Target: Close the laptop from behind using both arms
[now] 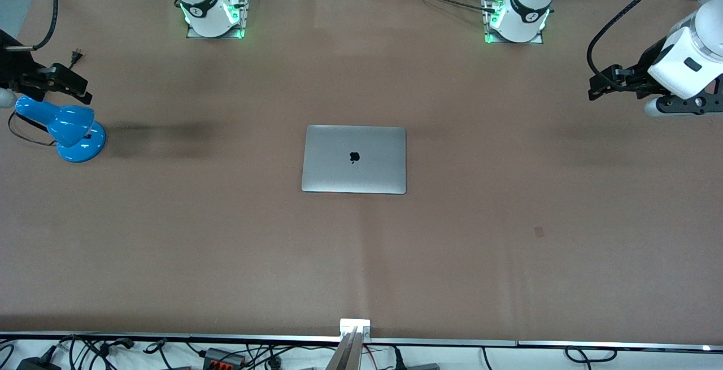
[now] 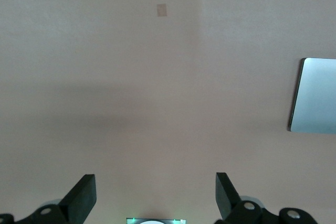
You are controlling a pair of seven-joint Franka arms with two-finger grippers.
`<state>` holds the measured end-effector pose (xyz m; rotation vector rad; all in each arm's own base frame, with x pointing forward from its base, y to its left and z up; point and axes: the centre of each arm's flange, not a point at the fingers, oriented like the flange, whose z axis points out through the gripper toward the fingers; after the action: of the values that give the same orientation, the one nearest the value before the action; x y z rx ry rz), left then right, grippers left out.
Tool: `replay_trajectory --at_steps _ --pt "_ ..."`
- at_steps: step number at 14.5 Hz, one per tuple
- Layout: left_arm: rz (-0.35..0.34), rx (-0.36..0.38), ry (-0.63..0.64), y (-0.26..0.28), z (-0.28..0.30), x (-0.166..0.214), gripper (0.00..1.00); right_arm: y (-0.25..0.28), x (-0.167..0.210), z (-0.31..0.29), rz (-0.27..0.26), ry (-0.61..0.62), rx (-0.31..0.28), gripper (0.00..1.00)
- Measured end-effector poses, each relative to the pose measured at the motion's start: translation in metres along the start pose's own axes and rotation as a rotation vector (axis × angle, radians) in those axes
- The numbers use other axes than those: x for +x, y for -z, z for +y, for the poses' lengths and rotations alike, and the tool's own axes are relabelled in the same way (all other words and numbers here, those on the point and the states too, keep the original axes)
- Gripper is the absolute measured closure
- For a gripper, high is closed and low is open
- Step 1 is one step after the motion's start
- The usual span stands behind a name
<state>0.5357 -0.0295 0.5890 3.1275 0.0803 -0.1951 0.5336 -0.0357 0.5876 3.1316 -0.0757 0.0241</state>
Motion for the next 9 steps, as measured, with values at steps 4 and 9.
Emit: replay_trajectory --at_steps 4,9 --pt "0.0 0.0 0.0 0.0 0.0 0.0 0.0 0.0 0.0 -0.002 0.001 0.003 0.0 0.0" --pt "0.0 0.0 0.0 0.0 0.0 0.0 0.0 0.0 0.001 -0.01 0.001 0.017 -0.004 0.0"
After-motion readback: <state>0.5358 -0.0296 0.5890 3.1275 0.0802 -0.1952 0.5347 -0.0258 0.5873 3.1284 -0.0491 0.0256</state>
